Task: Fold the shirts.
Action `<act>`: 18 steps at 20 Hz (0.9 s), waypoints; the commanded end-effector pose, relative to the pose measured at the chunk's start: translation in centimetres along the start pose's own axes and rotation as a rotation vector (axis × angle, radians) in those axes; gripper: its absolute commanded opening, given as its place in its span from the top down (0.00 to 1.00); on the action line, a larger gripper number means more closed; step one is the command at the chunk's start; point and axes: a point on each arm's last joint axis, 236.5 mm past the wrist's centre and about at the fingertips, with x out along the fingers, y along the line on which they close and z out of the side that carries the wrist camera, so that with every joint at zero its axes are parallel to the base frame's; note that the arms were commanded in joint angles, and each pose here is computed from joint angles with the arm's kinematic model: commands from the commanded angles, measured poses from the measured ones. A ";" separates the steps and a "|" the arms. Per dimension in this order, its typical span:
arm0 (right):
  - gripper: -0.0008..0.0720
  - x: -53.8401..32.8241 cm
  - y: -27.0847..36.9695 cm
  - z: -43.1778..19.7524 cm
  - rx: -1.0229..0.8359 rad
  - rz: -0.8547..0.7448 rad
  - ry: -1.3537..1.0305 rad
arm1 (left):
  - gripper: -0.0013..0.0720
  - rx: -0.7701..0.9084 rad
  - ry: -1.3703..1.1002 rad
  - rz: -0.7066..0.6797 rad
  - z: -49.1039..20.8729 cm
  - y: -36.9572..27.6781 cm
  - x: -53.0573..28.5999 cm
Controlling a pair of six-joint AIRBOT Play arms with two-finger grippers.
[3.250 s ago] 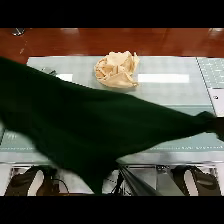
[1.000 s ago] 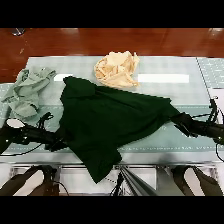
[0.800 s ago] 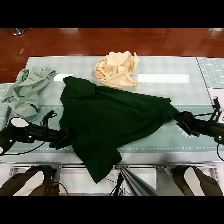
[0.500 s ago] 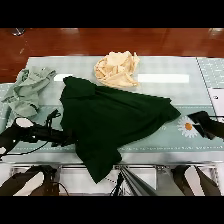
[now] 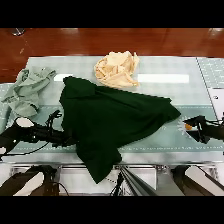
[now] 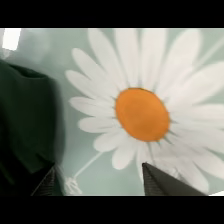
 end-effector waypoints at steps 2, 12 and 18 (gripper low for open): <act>0.14 0.3 2.4 2.3 -0.009 0.115 0.042 | 0.96 0.004 0.000 -0.001 0.0 -0.1 0.0; 0.14 4.8 7.2 0.3 -0.188 0.123 0.211 | 0.96 -0.017 -0.035 -0.048 0.8 -1.2 -0.1; 0.55 6.8 8.2 1.0 -0.232 0.073 0.153 | 0.96 -0.014 -0.050 -0.043 1.2 -1.0 -0.1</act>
